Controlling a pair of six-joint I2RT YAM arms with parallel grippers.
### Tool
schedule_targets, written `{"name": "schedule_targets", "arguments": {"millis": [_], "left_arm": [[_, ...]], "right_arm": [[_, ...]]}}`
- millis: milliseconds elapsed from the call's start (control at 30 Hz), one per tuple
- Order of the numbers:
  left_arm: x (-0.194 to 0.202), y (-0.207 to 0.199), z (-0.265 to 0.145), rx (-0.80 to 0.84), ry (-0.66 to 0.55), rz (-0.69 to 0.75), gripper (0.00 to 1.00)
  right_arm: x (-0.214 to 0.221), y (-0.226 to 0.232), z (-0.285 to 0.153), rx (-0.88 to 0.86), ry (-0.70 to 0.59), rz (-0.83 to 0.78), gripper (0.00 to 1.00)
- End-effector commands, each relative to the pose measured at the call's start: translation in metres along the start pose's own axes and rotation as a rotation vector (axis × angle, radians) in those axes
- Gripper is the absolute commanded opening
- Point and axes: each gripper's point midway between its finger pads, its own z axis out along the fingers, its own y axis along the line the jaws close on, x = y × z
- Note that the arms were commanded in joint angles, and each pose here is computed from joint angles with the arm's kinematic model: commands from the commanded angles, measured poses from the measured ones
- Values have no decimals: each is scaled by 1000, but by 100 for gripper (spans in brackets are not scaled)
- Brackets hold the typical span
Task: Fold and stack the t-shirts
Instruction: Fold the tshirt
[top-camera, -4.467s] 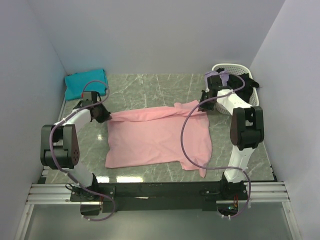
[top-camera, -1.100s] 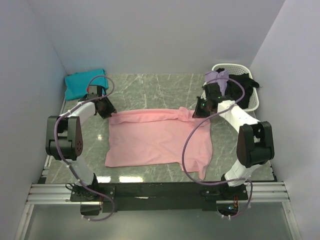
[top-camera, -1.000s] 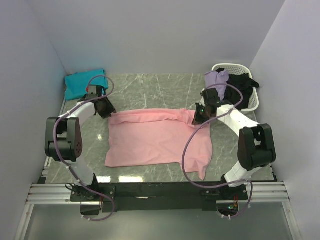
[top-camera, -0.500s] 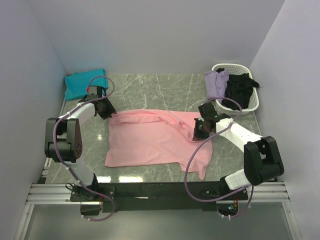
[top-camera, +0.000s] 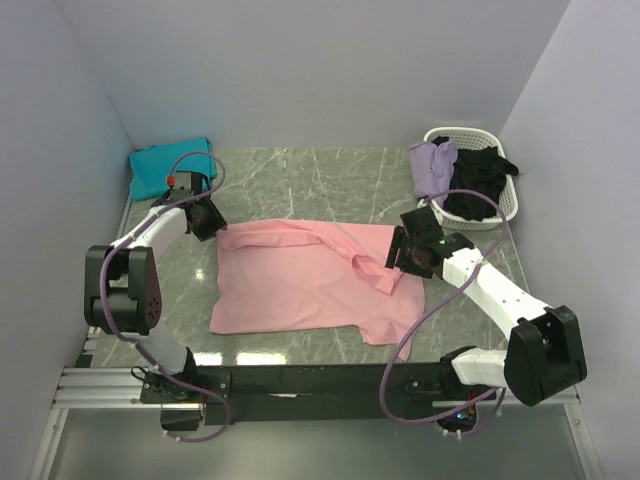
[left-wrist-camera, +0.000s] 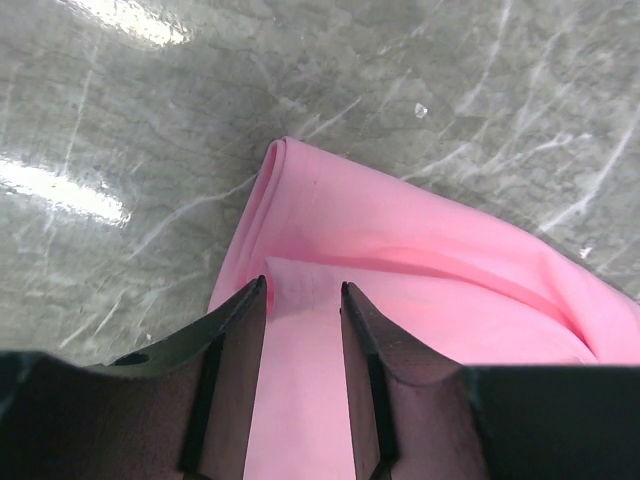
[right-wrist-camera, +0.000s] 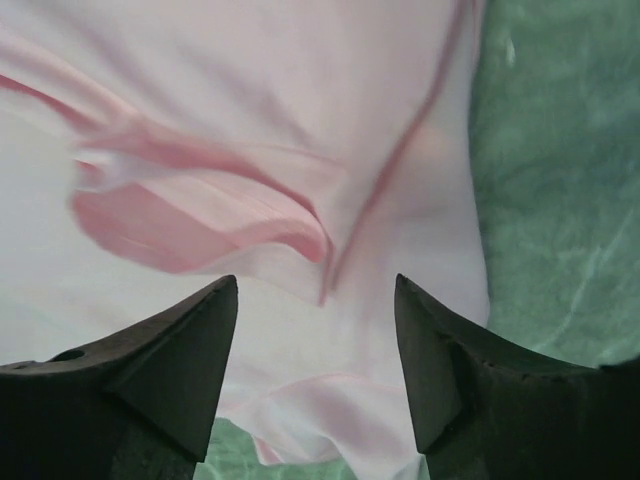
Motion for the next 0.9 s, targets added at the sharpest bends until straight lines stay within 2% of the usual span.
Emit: {"name": "schedule_targets", "arguments": {"millis": [0,167,267,867], "left_arm": [[-3,2,-16,1,-40,27,42],[2,-5,-15,48,-18,33,43],[2,-6,-15,53,-18,33,44],[3,-6,-14,51,-12,39,43]], "right_arm": [[-48,37,-6,-133,-132,13,72],[-42,87,7,-336,5,-32,73],[-42,108,9,-418,14,-32,72],[-23,133,28,-439,107,-90,70]]}}
